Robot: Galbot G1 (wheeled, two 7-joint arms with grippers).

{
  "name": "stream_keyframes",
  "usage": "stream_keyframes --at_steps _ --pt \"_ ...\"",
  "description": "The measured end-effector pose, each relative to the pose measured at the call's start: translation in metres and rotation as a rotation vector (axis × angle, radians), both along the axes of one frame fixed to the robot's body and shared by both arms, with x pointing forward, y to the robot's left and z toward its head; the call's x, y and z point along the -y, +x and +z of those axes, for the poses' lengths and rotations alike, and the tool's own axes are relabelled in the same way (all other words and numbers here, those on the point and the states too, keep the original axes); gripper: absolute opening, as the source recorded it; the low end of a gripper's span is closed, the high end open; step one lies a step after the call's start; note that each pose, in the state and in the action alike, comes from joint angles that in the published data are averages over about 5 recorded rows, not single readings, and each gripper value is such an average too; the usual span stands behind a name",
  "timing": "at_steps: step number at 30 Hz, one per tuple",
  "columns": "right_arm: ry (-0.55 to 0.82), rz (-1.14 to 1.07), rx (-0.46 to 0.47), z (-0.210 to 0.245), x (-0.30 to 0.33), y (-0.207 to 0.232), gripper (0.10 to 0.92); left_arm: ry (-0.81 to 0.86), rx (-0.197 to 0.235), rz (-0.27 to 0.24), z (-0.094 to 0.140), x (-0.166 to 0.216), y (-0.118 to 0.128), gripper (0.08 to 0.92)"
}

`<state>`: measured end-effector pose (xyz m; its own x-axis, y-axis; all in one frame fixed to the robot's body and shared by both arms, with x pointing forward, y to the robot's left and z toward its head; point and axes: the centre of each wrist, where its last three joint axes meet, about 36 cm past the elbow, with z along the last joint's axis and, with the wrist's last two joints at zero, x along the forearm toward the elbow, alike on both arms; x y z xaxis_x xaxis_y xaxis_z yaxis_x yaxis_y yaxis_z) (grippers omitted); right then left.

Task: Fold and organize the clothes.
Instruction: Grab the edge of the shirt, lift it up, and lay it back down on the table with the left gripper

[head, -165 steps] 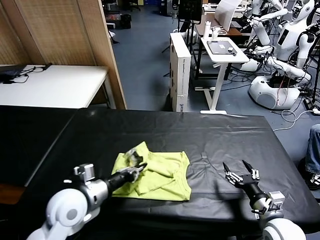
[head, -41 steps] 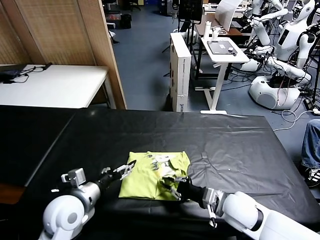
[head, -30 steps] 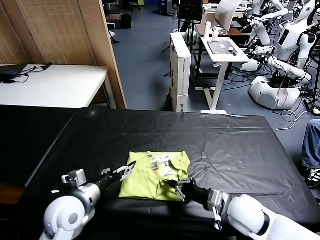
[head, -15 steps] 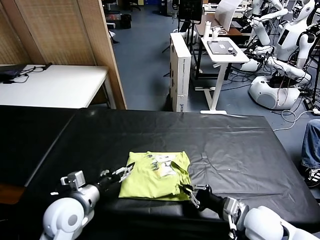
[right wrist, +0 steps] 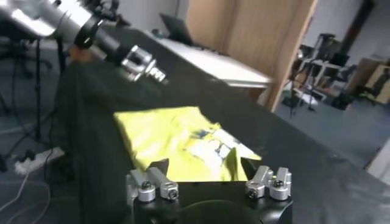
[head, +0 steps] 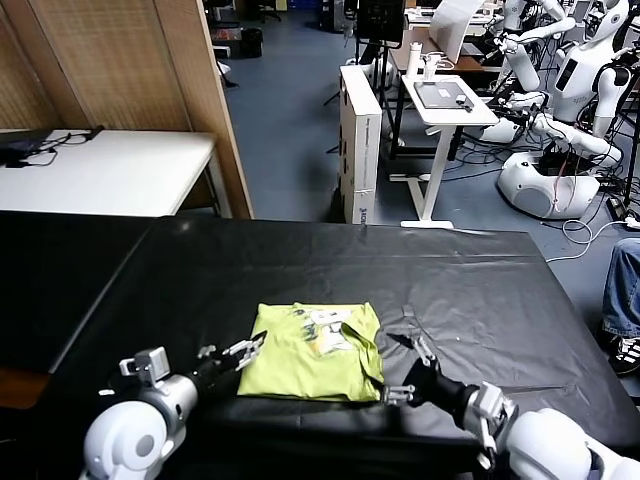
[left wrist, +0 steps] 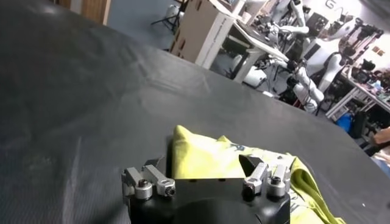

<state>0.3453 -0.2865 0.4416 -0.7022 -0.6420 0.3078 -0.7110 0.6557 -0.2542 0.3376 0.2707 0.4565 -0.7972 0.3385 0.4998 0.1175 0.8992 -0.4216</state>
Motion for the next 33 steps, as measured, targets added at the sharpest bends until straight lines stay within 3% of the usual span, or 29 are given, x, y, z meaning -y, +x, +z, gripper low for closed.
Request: stream_keyframes --at_steps 9,19,29,33 --pt "0.021 -0.024 0.04 -0.031 -0.042 0.039 0.907 0.016 -0.005 0.005 0.0 0.0 -0.007 0.907" --pt "-0.059 -0.085 0.045 -0.057 -0.061 0.065 0.907 0.024 -0.003 0.016 -0.003 -0.002 -0.013 0.907" --pt "-0.065 -0.216 0.059 -0.047 -0.037 0.07 0.907 0.019 0.02 0.031 -0.006 0.0 -0.018 0.907" --pt "-0.035 -0.264 0.064 -0.034 -0.025 0.071 0.907 0.018 0.054 0.041 -0.009 0.001 -0.021 0.907"
